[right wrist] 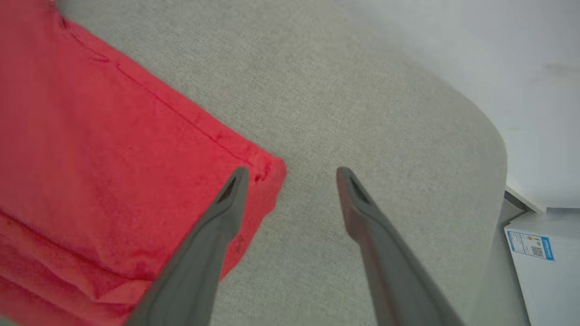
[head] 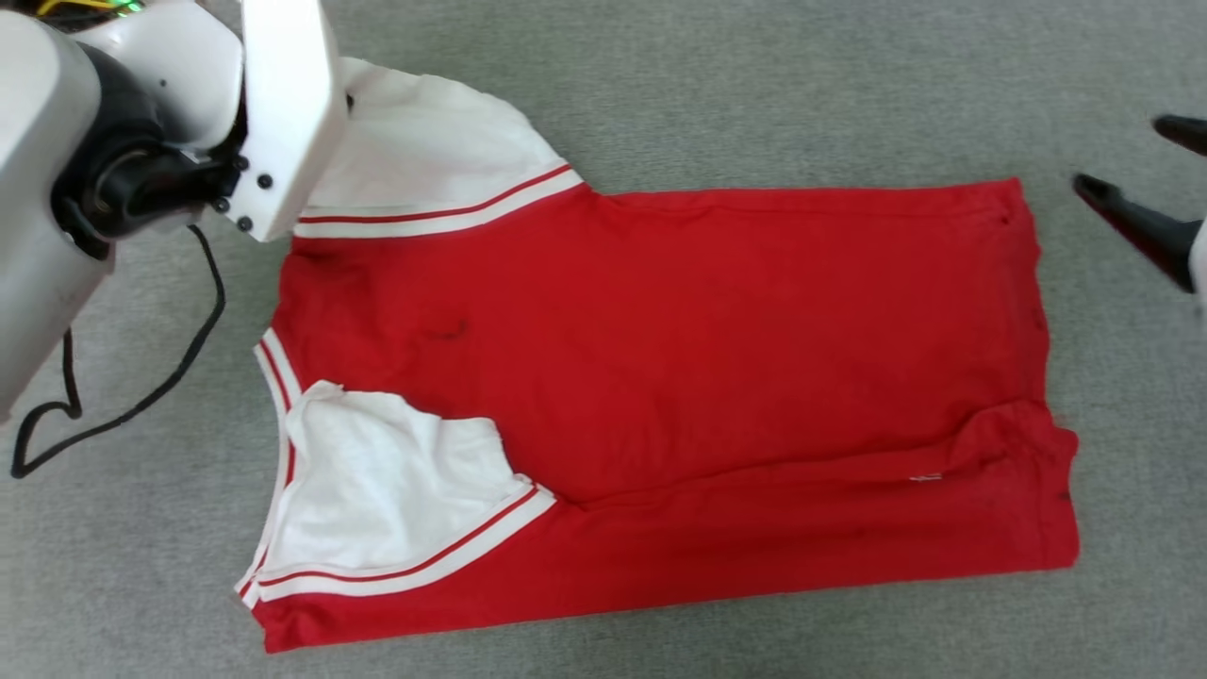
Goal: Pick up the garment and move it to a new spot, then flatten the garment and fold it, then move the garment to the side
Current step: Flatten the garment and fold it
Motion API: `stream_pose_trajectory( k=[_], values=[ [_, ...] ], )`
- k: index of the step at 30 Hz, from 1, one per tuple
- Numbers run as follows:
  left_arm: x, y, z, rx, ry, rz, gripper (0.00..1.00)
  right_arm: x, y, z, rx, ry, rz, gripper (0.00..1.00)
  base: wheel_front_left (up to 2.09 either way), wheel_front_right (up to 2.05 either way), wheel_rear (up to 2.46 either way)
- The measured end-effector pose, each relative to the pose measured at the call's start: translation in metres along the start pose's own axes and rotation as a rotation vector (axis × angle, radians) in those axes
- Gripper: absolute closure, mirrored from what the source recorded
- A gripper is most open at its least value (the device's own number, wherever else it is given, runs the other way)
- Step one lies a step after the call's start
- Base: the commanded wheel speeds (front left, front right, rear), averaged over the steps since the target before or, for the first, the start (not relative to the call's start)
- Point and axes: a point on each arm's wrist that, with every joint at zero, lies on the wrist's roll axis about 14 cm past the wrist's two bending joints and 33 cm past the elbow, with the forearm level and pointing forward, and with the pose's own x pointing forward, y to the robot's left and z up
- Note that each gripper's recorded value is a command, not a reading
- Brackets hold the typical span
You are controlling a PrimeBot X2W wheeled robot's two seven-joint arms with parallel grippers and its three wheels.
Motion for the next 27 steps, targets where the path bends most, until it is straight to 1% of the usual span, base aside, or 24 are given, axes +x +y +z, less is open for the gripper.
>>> stream_pose_trajectory(
  k=[2, 6, 8, 13, 18, 23, 24, 25, 26, 27],
  values=[
    [-0.003, -0.002, -0.002, 0.007, -0.004, -0.003, 1.0, 0.001, -0.005, -0.007, -0.012, 0.107, 0.013, 0.0, 0.0, 0.0, 0.0],
    [-0.002, -0.005, -0.007, 0.006, -0.012, -0.015, 1.0, 0.013, -0.002, -0.031, 0.025, 0.307, 0.068, 0.0, 0.0, 0.0, 0.0],
    [0.0, -0.005, -0.009, 0.004, -0.011, -0.02, 1.0, 0.021, -0.003, -0.037, 0.039, 0.367, 0.077, 0.0, 0.0, 0.0, 0.0],
    [0.004, -0.001, -0.008, -0.005, -0.036, -0.026, 1.0, 0.057, 0.008, -0.036, 0.106, 0.378, 0.119, 0.0, 0.0, 0.0, 0.0],
    [0.01, 0.002, -0.013, -0.023, -0.04, -0.033, 1.0, 0.085, 0.028, -0.065, 0.119, 0.47, 0.154, 0.0, 0.0, 0.0, 0.0],
    [0.014, 0.004, -0.018, -0.03, -0.038, -0.032, 1.0, 0.099, 0.035, -0.075, 0.15, 0.471, 0.174, 0.0, 0.0, 0.0, 0.0],
    [0.014, 0.004, -0.018, -0.03, -0.04, -0.032, 1.0, 0.099, 0.035, -0.075, 0.145, 0.462, 0.173, 0.25, 0.0, 0.0, 0.0],
    [0.014, 0.004, -0.018, -0.03, -0.041, -0.031, 1.0, 0.099, 0.034, -0.074, 0.153, 0.449, 0.171, 0.8, 0.0, 0.0, 0.0],
    [0.013, 0.004, -0.018, -0.033, -0.044, -0.03, 1.0, 0.099, 0.034, -0.073, 0.166, 0.435, 0.175, 1.0, 0.0, 0.0, 0.0],
    [0.013, 0.004, -0.019, -0.039, -0.047, -0.031, 1.0, 0.098, 0.033, -0.069, 0.17, 0.409, 0.17, 1.0, 0.0, 0.0, 0.0]
  ],
)
